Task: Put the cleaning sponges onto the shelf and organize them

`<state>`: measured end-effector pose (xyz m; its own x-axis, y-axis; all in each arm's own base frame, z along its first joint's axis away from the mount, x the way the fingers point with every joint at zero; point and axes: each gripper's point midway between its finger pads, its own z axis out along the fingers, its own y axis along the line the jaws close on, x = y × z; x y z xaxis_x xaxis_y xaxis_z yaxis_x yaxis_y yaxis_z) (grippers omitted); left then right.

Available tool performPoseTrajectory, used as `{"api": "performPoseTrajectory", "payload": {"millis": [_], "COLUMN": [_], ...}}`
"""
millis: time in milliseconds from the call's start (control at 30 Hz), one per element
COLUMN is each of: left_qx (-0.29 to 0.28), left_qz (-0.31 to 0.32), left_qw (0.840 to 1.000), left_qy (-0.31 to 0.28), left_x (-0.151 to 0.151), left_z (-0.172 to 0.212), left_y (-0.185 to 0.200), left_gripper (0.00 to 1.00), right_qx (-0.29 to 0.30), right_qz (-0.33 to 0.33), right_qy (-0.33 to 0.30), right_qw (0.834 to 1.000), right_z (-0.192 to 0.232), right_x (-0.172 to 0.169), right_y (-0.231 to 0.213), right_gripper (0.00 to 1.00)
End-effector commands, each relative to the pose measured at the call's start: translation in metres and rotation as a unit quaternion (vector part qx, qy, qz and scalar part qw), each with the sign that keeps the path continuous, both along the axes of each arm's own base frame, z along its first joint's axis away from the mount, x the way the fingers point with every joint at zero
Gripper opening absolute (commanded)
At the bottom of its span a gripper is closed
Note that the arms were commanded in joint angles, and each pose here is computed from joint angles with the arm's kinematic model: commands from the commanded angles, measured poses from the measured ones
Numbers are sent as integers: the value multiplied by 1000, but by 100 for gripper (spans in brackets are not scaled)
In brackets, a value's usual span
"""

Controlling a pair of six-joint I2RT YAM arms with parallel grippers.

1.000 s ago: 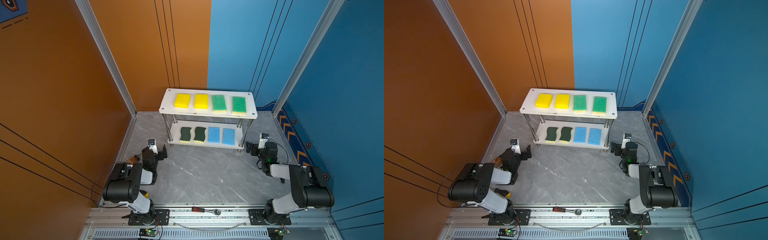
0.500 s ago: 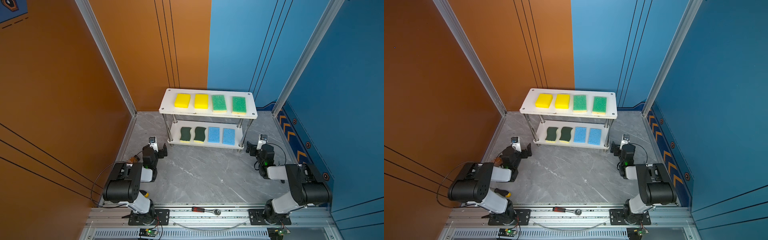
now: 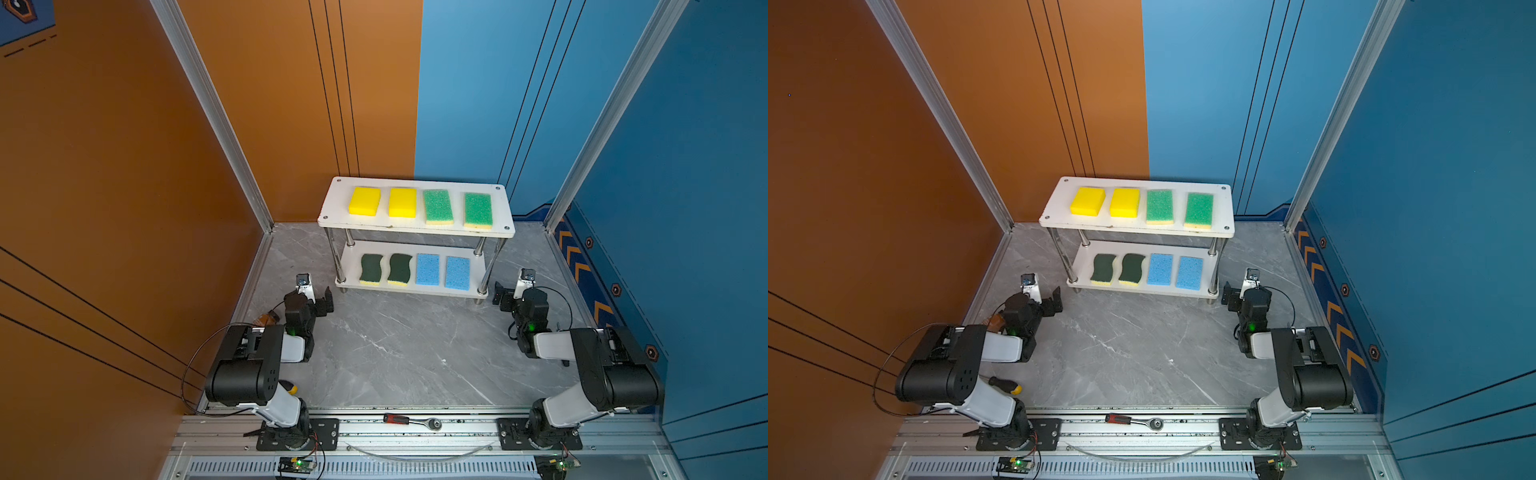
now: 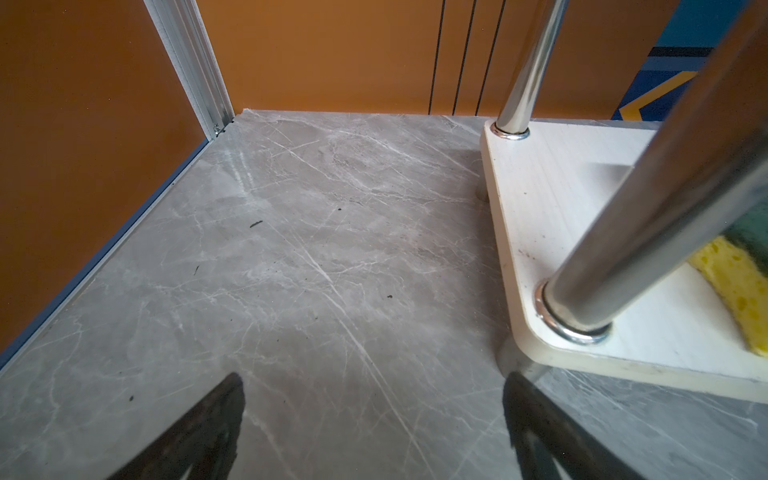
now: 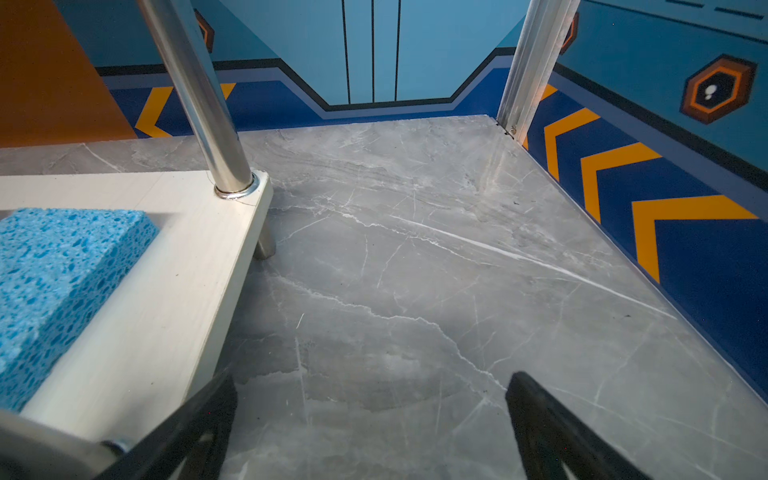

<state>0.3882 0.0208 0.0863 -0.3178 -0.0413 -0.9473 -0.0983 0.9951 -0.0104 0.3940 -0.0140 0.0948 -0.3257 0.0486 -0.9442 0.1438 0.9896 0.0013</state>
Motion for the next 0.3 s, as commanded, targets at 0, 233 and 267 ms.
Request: {"api": "performPoseTrajectory", "payload": {"millis": [0, 233, 267], "left_qx": [7, 15, 15], "left_qz": [12, -28, -29], "left_qw": [1000, 999, 999], "left_qy": [-5, 11, 11], "left_x": [4, 8, 8], "left_z": [6, 3, 3], "left_y": [2, -13, -13], "left_gripper": [98, 98, 98], "right_qx": [-8, -3, -4], "right_qz": [-3, 1, 1], "right_qy": [1, 1, 1], "right_qw": [1000, 1000, 1000], "right_z": [-2, -2, -2], "right_x": [-1, 0, 0], "right_y": [-2, -1, -2], "right_gripper": [100, 100, 100]}}
